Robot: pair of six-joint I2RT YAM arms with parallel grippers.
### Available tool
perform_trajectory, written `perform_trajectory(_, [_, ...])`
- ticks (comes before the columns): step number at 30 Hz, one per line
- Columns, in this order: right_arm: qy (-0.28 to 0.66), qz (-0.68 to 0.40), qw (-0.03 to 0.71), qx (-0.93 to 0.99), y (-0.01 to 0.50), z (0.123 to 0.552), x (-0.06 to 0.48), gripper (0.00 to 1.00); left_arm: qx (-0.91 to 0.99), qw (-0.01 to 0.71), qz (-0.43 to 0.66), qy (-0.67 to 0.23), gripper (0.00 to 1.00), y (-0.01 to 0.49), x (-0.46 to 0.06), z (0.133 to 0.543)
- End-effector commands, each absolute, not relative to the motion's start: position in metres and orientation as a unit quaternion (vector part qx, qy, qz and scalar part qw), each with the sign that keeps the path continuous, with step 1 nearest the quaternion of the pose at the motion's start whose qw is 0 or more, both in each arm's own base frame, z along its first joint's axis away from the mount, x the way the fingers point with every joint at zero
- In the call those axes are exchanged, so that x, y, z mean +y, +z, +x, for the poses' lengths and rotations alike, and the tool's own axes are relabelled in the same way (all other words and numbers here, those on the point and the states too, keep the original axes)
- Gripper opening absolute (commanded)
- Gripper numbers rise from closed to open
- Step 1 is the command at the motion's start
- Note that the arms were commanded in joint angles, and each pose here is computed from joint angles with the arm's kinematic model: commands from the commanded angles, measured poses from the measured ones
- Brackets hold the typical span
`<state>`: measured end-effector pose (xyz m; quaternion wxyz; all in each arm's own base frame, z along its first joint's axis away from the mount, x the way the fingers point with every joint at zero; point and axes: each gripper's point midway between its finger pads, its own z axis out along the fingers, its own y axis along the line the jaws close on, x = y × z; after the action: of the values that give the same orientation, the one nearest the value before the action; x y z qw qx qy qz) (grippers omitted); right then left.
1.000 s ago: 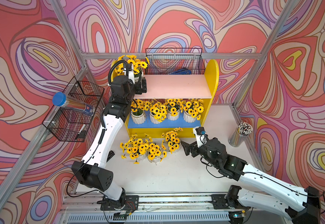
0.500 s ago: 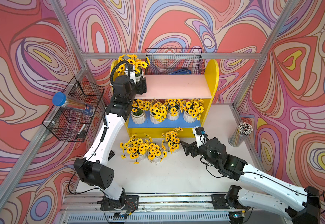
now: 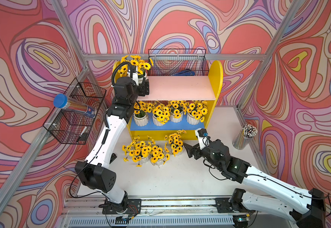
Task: Take the sunflower pots off the shelves
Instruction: Pick up the sunflower pot from the shelf.
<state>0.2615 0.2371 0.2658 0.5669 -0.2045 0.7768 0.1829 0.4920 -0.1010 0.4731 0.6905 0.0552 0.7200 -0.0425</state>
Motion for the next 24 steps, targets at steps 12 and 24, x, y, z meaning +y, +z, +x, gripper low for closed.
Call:
perform_trajectory(12, [0.166,-0.172,0.608,0.757,0.312,0.287,0.234,0.95,0.697,0.694,0.134,-0.121,0.0,0.512,-0.136,0.431])
perform_trajectory(24, [0.156,-0.13,0.614,0.763,0.32,0.299,0.207,0.95,0.675,0.701,0.166,-0.16,0.0,0.527,-0.163,0.413])
